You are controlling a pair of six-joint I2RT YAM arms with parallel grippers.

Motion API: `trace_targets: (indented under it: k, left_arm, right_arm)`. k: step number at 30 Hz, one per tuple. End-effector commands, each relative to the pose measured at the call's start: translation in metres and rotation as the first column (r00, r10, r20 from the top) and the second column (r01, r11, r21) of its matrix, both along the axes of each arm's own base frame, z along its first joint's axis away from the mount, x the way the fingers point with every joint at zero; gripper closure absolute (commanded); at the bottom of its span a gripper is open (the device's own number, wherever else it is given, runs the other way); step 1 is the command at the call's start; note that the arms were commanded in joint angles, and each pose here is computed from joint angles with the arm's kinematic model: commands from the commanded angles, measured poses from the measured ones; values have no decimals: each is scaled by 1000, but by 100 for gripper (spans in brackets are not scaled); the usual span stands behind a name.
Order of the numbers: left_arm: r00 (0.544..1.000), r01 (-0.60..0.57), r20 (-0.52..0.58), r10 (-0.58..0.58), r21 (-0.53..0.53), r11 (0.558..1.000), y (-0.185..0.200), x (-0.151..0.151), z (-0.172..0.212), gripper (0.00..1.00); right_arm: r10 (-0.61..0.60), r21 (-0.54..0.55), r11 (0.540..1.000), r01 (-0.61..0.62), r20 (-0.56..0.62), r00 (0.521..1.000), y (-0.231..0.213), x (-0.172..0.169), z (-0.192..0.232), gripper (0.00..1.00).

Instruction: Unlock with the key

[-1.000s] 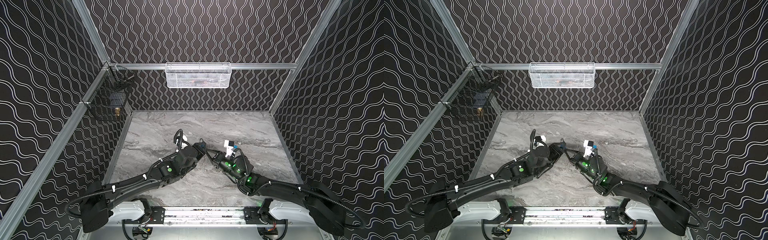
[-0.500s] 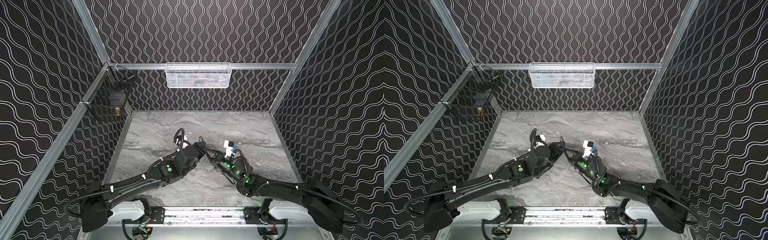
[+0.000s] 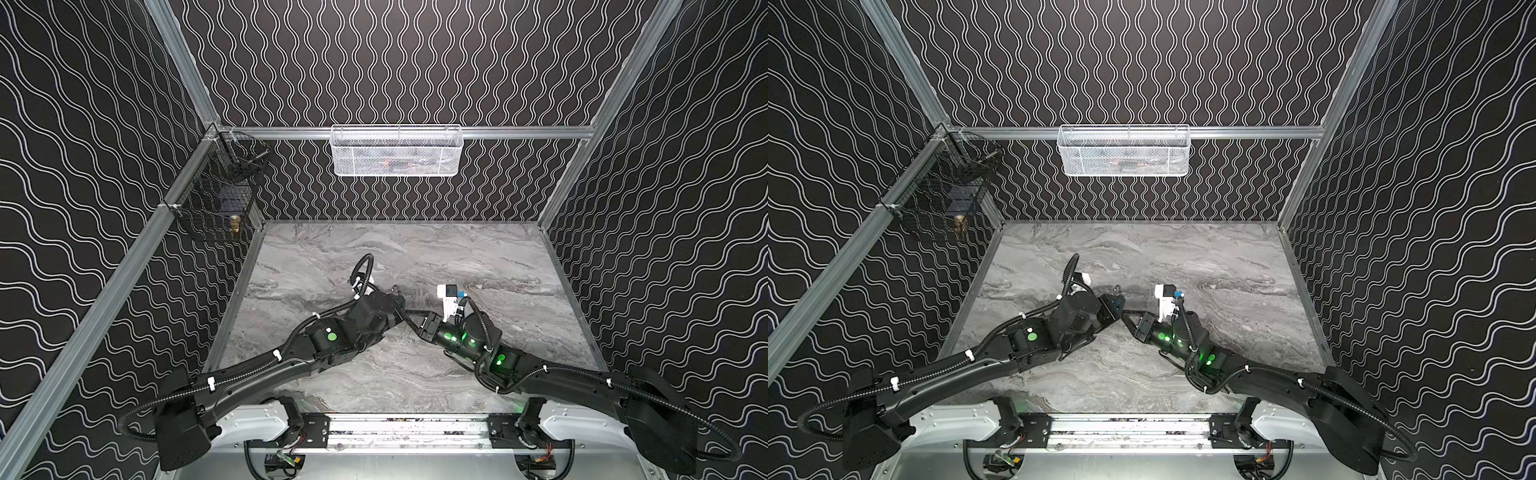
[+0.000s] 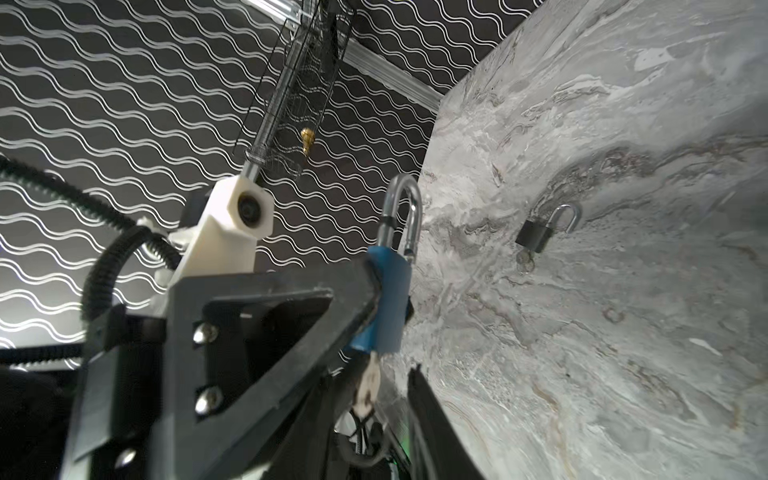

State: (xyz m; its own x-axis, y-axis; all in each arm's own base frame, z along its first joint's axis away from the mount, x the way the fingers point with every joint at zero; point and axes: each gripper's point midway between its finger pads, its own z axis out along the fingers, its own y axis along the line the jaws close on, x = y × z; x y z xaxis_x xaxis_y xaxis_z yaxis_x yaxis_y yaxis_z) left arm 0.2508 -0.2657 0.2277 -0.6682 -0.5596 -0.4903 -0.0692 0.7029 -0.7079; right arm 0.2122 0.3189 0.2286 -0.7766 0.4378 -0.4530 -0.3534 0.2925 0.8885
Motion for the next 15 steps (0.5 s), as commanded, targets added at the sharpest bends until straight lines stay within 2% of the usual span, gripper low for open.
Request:
trace_targets:
  k: [1,4,5,8,12,15]
  left_arm:
    - [1000,-6,23,4,119,993,18,0,-7,100]
    - [999,-11,36,5,176,984,31,-2,-13,100]
    - [998,2,56,-13,196,981,33,-2,-14,100]
    - [987,54,131,-95,288,956,38,-4,-15,100]
    - [946,109,215,-242,493,863,45,-2,-22,100]
    - [900,122,271,-342,598,792,49,-3,-28,100]
  right_arm:
    - [5,-42,999,-3,42,999,-3,-2,-1,61]
    - [16,-94,996,-12,47,999,-4,-4,-3,57]
    - [13,-104,995,-8,54,998,-5,-3,-3,53]
    - [53,-186,981,-49,18,998,-6,1,-8,51]
    - [122,-299,946,-129,-41,992,-8,5,-14,46]
    - [162,-259,950,-176,-75,984,-16,13,-8,37]
